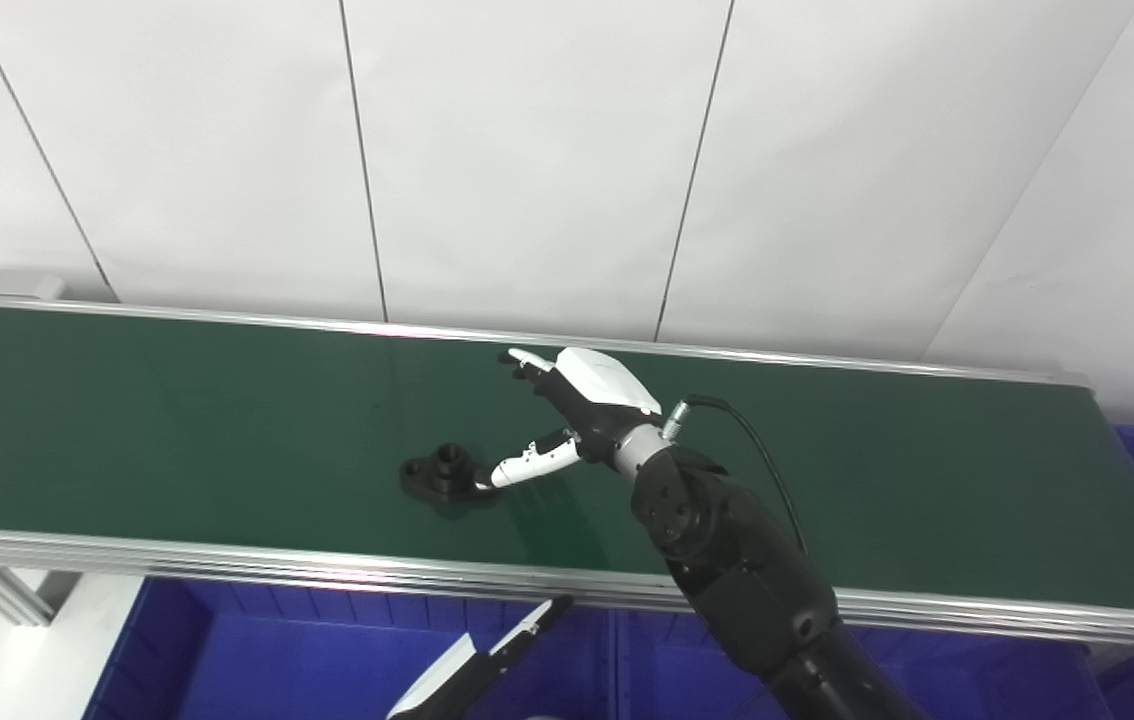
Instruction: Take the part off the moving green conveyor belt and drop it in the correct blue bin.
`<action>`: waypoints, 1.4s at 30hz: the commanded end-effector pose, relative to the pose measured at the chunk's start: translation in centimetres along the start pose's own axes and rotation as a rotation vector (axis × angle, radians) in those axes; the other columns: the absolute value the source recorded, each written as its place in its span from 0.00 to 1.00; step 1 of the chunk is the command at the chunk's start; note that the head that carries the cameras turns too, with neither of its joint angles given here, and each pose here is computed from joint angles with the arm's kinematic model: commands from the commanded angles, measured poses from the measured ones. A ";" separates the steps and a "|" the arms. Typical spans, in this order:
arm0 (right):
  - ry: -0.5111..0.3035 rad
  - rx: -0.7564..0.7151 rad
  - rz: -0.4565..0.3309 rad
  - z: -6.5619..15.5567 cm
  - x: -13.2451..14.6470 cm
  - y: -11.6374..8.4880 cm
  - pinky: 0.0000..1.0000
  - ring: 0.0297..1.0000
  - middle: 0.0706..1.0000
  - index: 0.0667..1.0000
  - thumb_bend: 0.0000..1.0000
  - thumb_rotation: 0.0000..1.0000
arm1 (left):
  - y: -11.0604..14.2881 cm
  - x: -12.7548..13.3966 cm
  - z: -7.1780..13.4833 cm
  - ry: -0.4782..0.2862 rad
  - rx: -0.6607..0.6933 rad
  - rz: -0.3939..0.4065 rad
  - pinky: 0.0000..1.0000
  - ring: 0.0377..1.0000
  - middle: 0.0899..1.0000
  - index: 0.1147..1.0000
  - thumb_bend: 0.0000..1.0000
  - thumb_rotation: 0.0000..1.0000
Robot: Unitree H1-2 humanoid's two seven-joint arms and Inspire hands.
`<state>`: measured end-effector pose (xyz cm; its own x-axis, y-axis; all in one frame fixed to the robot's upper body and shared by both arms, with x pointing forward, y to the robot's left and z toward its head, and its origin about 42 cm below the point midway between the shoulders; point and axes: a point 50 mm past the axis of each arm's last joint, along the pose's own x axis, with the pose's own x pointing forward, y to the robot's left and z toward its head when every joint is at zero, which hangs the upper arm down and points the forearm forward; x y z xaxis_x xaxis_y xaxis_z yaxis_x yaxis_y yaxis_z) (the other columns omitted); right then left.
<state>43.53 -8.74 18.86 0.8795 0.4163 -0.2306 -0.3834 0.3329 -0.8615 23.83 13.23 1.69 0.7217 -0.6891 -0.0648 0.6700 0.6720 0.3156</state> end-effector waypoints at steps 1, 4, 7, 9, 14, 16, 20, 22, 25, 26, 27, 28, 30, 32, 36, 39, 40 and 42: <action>-0.035 -0.048 -0.042 1.9 0.6 -2.2 0.78 0.85 0.89 0.93 0.89 0.44 | 0.4 0.9 1.5 -0.065 0.023 0.007 0.98 1.00 1.00 1.00 0.71 0.77; -0.048 -0.115 -0.004 2.7 1.0 -1.5 0.80 0.85 0.89 0.93 0.89 0.45 | 0.0 1.1 1.8 -0.071 0.019 0.011 0.98 1.00 1.00 1.00 0.71 0.78; -0.048 -0.166 0.023 3.0 1.3 -0.7 0.79 0.84 0.88 0.93 0.88 0.47 | -0.4 1.2 2.0 -0.069 0.011 0.011 0.97 1.00 1.00 1.00 0.72 0.78; -0.041 -0.176 0.032 3.0 1.5 -0.4 0.79 0.84 0.88 0.92 0.87 0.45 | -0.5 1.3 2.2 -0.066 0.009 0.006 0.97 1.00 1.00 1.00 0.73 0.77; -0.018 -0.186 0.056 2.2 1.8 0.4 0.80 0.85 0.88 0.92 0.86 0.41 | -0.9 1.5 2.4 -0.072 -0.009 0.006 0.97 1.00 1.00 1.00 0.73 0.76; -0.014 -0.185 0.063 1.7 1.7 0.9 0.80 0.85 0.88 0.91 0.86 0.38 | -1.0 1.5 2.5 -0.071 -0.005 0.005 0.96 1.00 1.00 1.00 0.74 0.77; -0.008 -0.204 0.069 0.6 1.4 2.0 0.78 0.83 0.87 0.90 0.85 0.32 | -1.2 1.6 2.7 -0.067 0.000 0.000 0.96 1.00 1.00 1.00 0.74 0.78; -0.007 -0.211 0.069 0.1 1.3 2.6 0.75 0.81 0.86 0.89 0.84 0.29 | -1.3 1.6 2.8 -0.063 0.003 0.001 0.95 1.00 1.00 1.00 0.75 0.78; -0.011 -0.224 0.064 -0.6 1.0 3.3 0.72 0.80 0.85 0.88 0.81 0.27 | -1.3 1.5 3.0 -0.064 0.005 0.002 0.94 1.00 1.00 1.00 0.74 0.78; -0.013 -0.223 0.056 -0.9 0.9 3.7 0.71 0.79 0.84 0.87 0.80 0.26 | -1.3 1.5 3.0 -0.068 0.008 0.005 0.95 1.00 1.00 1.00 0.73 0.78; -0.015 -0.222 0.049 -1.1 0.7 4.0 0.65 0.74 0.81 0.85 0.77 0.21 | -1.4 1.5 3.0 -0.071 0.009 0.007 0.95 1.00 1.00 1.00 0.73 0.78; -0.020 -0.220 0.044 -1.3 0.6 4.2 0.63 0.73 0.80 0.84 0.77 0.19 | -1.3 1.6 3.0 -0.075 0.011 0.006 0.96 1.00 1.00 1.00 0.73 0.78; -0.026 -0.219 0.043 -1.5 0.3 4.4 0.46 0.53 0.54 0.79 0.61 0.05 | -1.3 1.6 3.1 -0.076 0.014 0.005 0.96 1.00 1.00 1.00 0.72 0.78; -0.031 -0.228 0.047 -1.6 0.2 4.6 0.39 0.44 0.47 0.73 0.57 0.01 | -1.3 1.6 3.1 -0.074 0.018 0.005 0.96 1.00 1.00 1.00 0.72 0.78; -0.041 -0.266 0.047 -1.7 -0.1 5.0 0.37 0.40 0.49 0.49 0.51 0.00 | -1.2 1.6 3.2 -0.081 0.014 0.009 0.97 1.00 1.00 1.00 0.70 0.77; -0.061 -0.302 0.032 -1.9 -0.3 5.3 0.33 0.39 0.48 0.47 0.51 0.00 | -1.0 1.6 3.1 -0.084 0.009 0.009 0.97 1.00 1.00 1.00 0.69 0.76; -0.068 -0.307 0.028 -1.9 -0.3 5.4 0.32 0.39 0.49 0.47 0.51 0.00 | -1.0 1.6 3.1 -0.084 0.009 0.009 0.98 1.00 1.00 1.00 0.69 0.76; -0.088 -0.320 0.002 -2.0 -0.4 5.5 0.30 0.38 0.48 0.47 0.51 0.00 | -0.9 1.7 3.0 -0.087 0.010 0.008 0.98 1.00 1.00 1.00 0.69 0.76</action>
<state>42.19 -9.53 13.76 0.8703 0.4433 -0.2145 -0.2731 0.0720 -0.9593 23.14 11.18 2.97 0.7158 -0.6968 -0.0469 0.6731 0.6704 0.3121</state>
